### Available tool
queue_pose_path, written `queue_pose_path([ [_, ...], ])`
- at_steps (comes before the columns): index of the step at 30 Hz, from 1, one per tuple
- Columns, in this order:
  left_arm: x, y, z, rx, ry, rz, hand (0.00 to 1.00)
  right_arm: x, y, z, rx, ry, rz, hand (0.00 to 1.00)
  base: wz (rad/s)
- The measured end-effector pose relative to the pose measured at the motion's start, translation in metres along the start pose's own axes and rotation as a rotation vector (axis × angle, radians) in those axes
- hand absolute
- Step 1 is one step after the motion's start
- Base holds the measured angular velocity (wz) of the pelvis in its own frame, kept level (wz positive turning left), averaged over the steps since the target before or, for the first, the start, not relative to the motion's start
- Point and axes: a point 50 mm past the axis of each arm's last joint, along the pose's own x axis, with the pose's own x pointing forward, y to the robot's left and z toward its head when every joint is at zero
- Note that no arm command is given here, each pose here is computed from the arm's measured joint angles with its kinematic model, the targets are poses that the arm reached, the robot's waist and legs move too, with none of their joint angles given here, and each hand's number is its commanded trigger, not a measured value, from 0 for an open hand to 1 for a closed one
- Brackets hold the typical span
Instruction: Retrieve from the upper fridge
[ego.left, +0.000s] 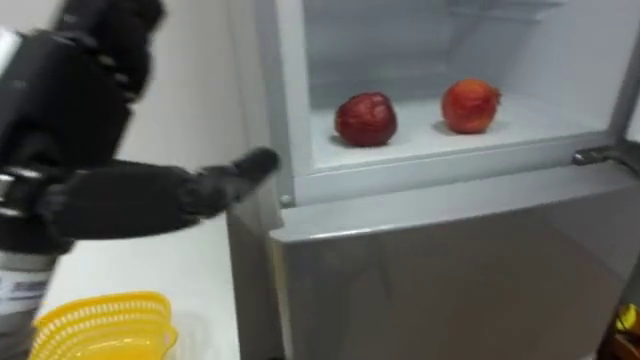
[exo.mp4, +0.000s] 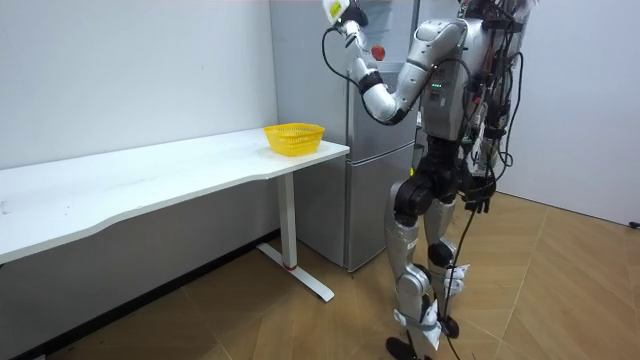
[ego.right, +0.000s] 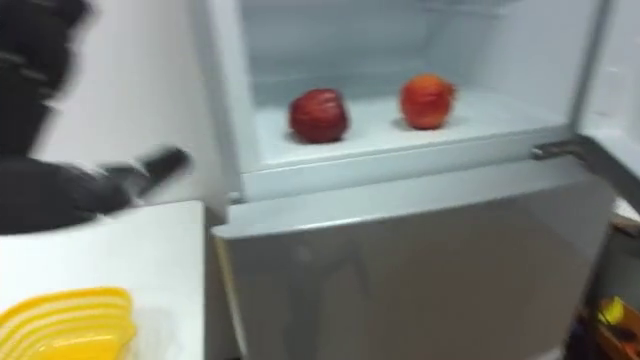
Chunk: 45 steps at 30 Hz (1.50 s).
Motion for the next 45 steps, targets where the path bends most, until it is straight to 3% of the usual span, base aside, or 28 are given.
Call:
queue_pose_path([
  [6, -0.004, 0.042, 0.028, 0.155, -0.177, 0.372, 0.00, 0.000, 0.009, 0.002, -0.005, -0.018, 0.016, 0.00, 0.15],
  [12, -0.044, 0.083, 0.042, 0.426, -0.221, 0.659, 0.00, -0.003, 0.015, -0.017, -0.009, 0.021, 0.020, 0.00, 0.08],
  [15, -0.070, 0.107, 0.033, 0.566, -0.099, 0.758, 0.00, -0.004, 0.013, -0.023, -0.009, 0.040, 0.015, 0.00, 0.15],
  [18, -0.107, 0.132, 0.005, 0.679, 0.133, 0.866, 0.00, -0.003, 0.012, -0.018, -0.009, 0.037, 0.018, 0.00, 0.15],
  [20, -0.146, 0.147, -0.020, 0.719, 0.373, 0.950, 0.00, -0.003, 0.011, -0.013, -0.011, 0.023, 0.017, 0.00, 0.16],
  [21, -0.157, 0.149, -0.027, 0.724, 0.436, 0.966, 0.00, -0.003, 0.011, -0.011, -0.018, 0.016, 0.016, 0.00, 0.14],
  [22, -0.183, 0.151, -0.041, 0.746, 0.577, 0.986, 0.00, -0.002, 0.010, -0.009, -0.020, 0.017, 0.014, 0.00, 0.09],
  [23, -0.208, 0.153, -0.052, 0.746, 0.715, 1.019, 0.00, -0.002, 0.010, -0.005, -0.019, 0.013, 0.013, 0.00, 0.08],
  [24, -0.220, 0.151, -0.057, 0.736, 0.775, 1.041, 0.00, -0.002, 0.011, -0.003, -0.020, 0.014, 0.014, 0.00, 0.05],
  [26, -0.272, 0.143, -0.072, 0.658, 1.017, 1.161, 0.00, -0.002, 0.010, -0.004, -0.015, 0.023, 0.014, 0.00, 0.00],
  [27, -0.287, 0.140, -0.075, 0.650, 1.086, 1.179, 0.00, -0.002, 0.010, -0.004, -0.011, 0.025, 0.013, 0.00, -0.03],
  [29, -0.335, 0.124, -0.077, 0.624, 1.317, 1.245, 0.00, -0.001, 0.011, -0.001, -0.004, 0.029, 0.015, 0.00, 0.00],
  [30, -0.345, 0.121, -0.077, 0.614, 1.365, 1.263, 0.00, -0.001, 0.011, -0.001, -0.003, 0.036, 0.017, 0.00, 0.00],
  [32, -0.384, 0.112, -0.067, 0.582, 1.553, 1.327, 0.00, -0.001, 0.012, -0.006, -0.005, 0.072, 0.031, 0.00, 0.00],
  [36, -0.435, 0.097, -0.047, 0.569, 1.804, 1.377, 0.00, -0.002, 0.014, -0.010, -0.010, 0.100, 0.047, 0.00, -0.03],
  [40, -0.476, 0.076, -0.022, 0.558, 2.130, 1.214, 0.00, -0.002, 0.016, -0.008, -0.053, 0.103, 0.080, 0.00, 0.06],
  [42, -0.483, 0.069, -0.018, 0.559, 2.242, 1.040, 0.00, -0.001, 0.017, -0.007, -0.048, 0.100, 0.093, 0.00, 0.06],
  [44, -0.488, 0.060, -0.018, 0.568, 2.370, 0.744, 0.00, -0.001, 0.017, -0.004, -0.033, 0.093, 0.098, 0.00, 0.12],
  [45, -0.488, 0.058, -0.020, 0.564, 2.388, 0.676, 0.00, -0.001, 0.017, -0.002, -0.034, 0.089, 0.099, 0.00, 0.17],
])
